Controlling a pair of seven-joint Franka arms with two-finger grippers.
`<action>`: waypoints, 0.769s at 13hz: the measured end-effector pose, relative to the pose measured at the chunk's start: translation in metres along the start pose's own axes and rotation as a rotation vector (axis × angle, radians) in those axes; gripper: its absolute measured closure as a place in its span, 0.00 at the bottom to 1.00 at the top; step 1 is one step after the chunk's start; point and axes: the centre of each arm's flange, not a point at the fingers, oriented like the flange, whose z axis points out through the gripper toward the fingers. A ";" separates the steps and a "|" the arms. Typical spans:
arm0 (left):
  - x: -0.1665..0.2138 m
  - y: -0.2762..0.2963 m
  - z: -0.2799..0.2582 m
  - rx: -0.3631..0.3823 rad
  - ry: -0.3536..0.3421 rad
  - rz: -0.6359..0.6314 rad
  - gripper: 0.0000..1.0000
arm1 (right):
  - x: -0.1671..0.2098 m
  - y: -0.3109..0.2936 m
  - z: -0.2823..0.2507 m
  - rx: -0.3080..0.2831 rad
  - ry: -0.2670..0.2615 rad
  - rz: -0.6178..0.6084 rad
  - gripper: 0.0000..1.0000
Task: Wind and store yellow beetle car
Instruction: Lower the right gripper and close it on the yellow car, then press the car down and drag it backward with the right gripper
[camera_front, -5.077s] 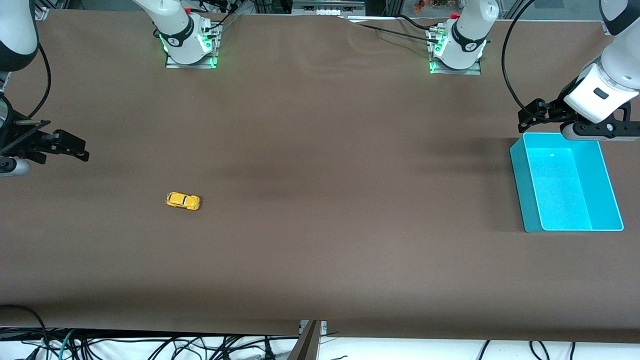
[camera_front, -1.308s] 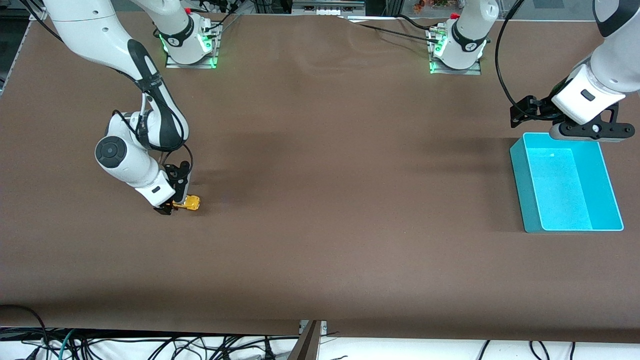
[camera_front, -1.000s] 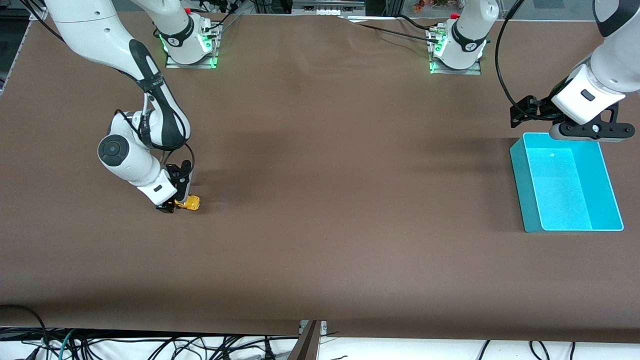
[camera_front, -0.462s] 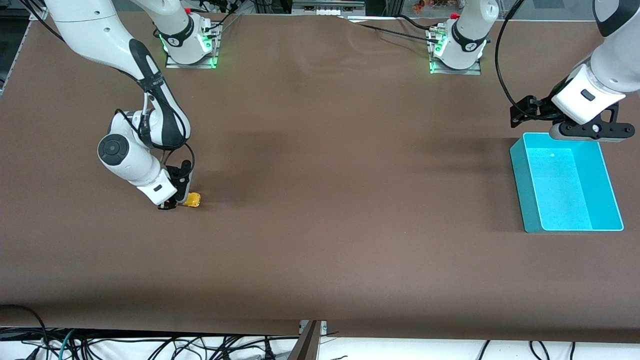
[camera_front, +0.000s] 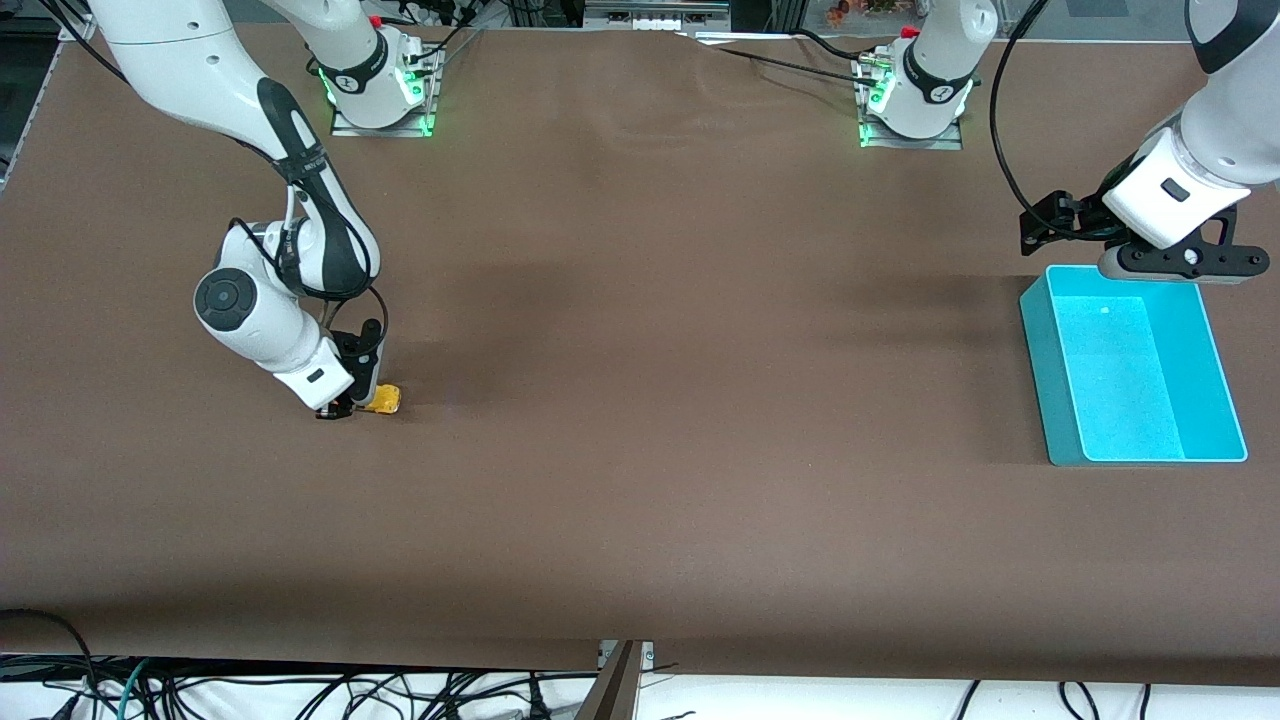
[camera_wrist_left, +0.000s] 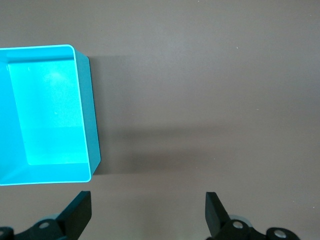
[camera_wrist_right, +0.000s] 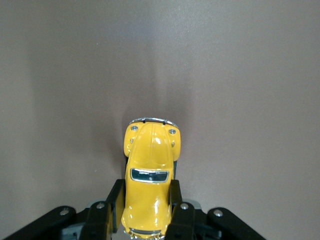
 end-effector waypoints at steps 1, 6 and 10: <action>0.000 0.000 0.000 0.000 0.000 0.000 0.00 | -0.003 0.000 0.000 0.001 0.000 -0.005 0.60; 0.000 0.000 0.000 0.000 0.000 0.000 0.00 | -0.041 0.002 0.001 0.008 -0.002 -0.027 0.60; 0.000 0.000 0.000 0.000 0.000 0.000 0.00 | -0.076 0.003 0.002 0.009 -0.004 -0.058 0.60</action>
